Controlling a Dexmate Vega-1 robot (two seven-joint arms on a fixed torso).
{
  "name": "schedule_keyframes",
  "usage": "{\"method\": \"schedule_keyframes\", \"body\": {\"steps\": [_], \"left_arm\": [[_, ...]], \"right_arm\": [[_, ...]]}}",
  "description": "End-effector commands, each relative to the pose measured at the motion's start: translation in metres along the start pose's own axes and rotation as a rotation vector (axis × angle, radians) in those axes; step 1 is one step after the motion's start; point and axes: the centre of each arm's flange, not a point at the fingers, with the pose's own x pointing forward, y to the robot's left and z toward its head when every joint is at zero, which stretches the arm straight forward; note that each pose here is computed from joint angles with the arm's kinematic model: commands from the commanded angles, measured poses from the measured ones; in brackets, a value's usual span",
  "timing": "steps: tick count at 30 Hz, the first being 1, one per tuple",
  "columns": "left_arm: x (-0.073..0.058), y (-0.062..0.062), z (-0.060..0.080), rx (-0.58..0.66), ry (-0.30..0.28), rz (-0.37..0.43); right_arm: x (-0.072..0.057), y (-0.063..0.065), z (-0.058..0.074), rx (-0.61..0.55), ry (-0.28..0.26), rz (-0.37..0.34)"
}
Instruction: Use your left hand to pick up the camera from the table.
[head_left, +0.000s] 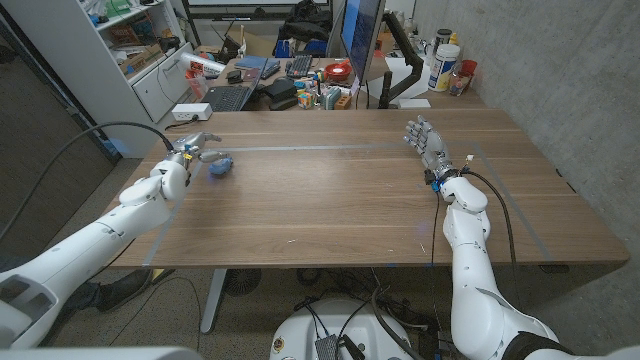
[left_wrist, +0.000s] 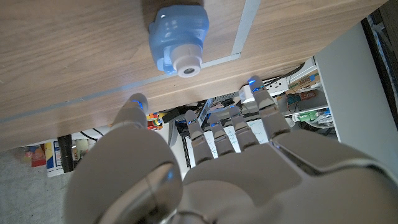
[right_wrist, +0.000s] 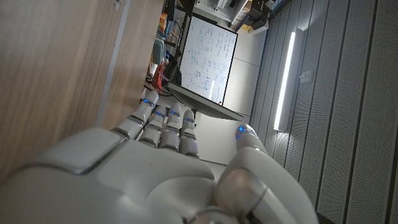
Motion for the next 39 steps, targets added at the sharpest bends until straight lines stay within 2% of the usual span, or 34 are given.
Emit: {"method": "schedule_keyframes", "body": {"steps": [1, 21, 29, 39], "left_arm": [[0.0, -0.009, 0.002, -0.012, 0.001, -0.018], [0.0, -0.019, 0.0, -0.013, 0.005, -0.042], [0.006, -0.017, 0.001, -0.001, 0.004, -0.053], [0.014, -0.019, 0.009, 0.024, -0.008, -0.086]], "right_arm": [[0.001, 0.0, 0.0, -0.007, 0.006, 0.003], [0.0, 0.0, -0.003, -0.006, 0.014, 0.001], [-0.001, -0.001, -0.005, -0.007, 0.021, -0.004], [-0.001, -0.003, -0.007, -0.003, 0.022, -0.012]]}}
